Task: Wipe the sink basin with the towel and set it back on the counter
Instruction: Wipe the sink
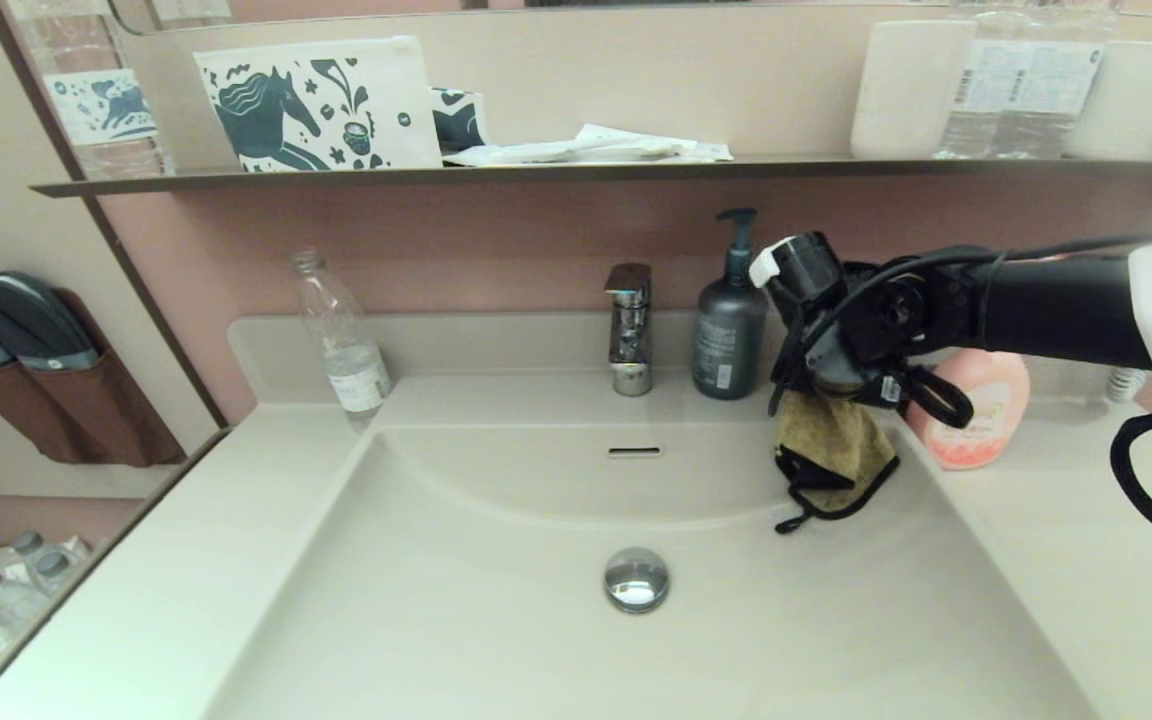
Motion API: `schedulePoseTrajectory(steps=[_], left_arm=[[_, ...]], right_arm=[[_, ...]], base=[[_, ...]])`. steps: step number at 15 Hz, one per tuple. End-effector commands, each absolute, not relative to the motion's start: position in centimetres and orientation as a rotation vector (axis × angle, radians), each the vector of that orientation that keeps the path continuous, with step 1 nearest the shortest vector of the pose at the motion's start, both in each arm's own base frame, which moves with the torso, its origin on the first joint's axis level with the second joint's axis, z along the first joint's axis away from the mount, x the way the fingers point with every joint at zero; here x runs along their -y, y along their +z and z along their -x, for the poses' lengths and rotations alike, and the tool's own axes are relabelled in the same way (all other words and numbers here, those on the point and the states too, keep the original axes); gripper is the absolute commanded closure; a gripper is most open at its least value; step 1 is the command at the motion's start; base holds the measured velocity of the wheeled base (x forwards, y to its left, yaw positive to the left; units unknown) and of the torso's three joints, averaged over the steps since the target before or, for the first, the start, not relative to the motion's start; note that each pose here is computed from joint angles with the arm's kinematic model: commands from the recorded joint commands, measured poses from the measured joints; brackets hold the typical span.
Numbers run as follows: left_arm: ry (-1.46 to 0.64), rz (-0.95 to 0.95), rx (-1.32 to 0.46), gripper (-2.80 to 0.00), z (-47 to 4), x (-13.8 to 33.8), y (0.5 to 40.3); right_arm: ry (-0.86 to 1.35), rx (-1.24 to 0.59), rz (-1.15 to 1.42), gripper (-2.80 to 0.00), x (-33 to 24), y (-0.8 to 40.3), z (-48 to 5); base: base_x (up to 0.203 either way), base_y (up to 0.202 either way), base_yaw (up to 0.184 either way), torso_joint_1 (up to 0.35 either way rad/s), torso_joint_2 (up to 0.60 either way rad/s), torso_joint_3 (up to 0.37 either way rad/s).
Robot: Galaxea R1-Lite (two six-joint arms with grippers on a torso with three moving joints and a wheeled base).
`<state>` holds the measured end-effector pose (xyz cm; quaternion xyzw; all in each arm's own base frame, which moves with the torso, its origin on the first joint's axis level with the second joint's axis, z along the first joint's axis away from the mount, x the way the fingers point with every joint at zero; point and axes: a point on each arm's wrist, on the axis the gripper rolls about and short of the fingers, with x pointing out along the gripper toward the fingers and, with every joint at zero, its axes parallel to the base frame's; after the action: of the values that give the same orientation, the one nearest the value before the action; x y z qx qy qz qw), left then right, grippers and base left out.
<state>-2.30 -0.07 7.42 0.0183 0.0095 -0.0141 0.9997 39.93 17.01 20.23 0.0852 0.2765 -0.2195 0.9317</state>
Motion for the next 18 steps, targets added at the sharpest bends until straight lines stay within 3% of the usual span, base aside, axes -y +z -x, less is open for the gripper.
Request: schedulePoseTrajectory(steps=[1,18], left_arm=[[-0.028,-0.037,-0.019,0.0,2.3,0.1,7.4],[-0.028,-0.037,-0.019,0.0,2.3,0.1,7.4]], right_arm=[[-0.443,-0.517,-0.209,0.0,-16.9,21.0,-40.2],[-0.356,-0.548,-0.096,0.0,-19.7,16.1,-42.6]], base=[[0.0,0.0,0.0,0.0,0.0,0.0],[0.0,0.0,0.0,0.0,0.0,0.0]])
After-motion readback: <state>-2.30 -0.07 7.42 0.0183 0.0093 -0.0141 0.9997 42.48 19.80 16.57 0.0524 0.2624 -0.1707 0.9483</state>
